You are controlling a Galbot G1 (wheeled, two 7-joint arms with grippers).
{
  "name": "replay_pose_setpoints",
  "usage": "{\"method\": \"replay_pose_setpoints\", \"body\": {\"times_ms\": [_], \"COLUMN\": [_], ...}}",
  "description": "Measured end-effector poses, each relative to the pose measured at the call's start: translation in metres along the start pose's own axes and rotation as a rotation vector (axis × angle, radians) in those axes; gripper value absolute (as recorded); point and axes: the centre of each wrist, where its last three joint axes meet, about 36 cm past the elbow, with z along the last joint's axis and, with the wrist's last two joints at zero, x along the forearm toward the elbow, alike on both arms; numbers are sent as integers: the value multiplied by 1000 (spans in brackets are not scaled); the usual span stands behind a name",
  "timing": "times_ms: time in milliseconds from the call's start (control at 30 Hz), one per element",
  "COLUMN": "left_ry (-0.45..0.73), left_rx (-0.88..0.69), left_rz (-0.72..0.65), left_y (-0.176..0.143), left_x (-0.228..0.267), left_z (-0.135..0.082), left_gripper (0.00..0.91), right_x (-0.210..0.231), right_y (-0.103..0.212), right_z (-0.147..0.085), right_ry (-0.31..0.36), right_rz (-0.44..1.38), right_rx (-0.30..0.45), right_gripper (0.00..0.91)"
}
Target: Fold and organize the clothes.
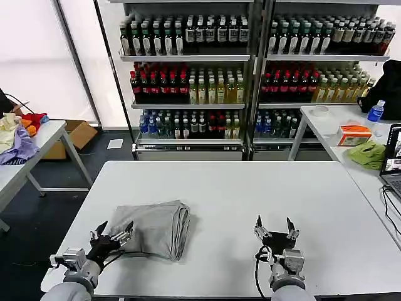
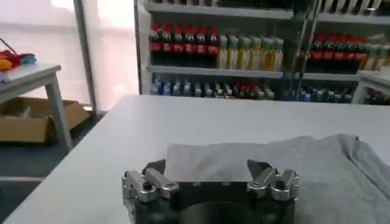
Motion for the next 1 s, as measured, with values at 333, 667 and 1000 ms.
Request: {"method": "replay_pose_setpoints", "body": {"times_ms": [333,667,1000], "left_ry": [49,88,85], "left_rx": [7,19,31], "left_rz": [11,20,1], "left_y": [5,11,18], "left_x": [-10,-16,-15], "left_z": [11,20,24], "left_gripper": [574,0,0], "right_x": [1,3,3], "right_y": [0,0,0], "right_z": [0,0,-2], "right_ry": [0,-3,-10], "right_rz": [-1,-2,-2], "right_rx": [2,0,0], "right_gripper": [907,907,907]}}
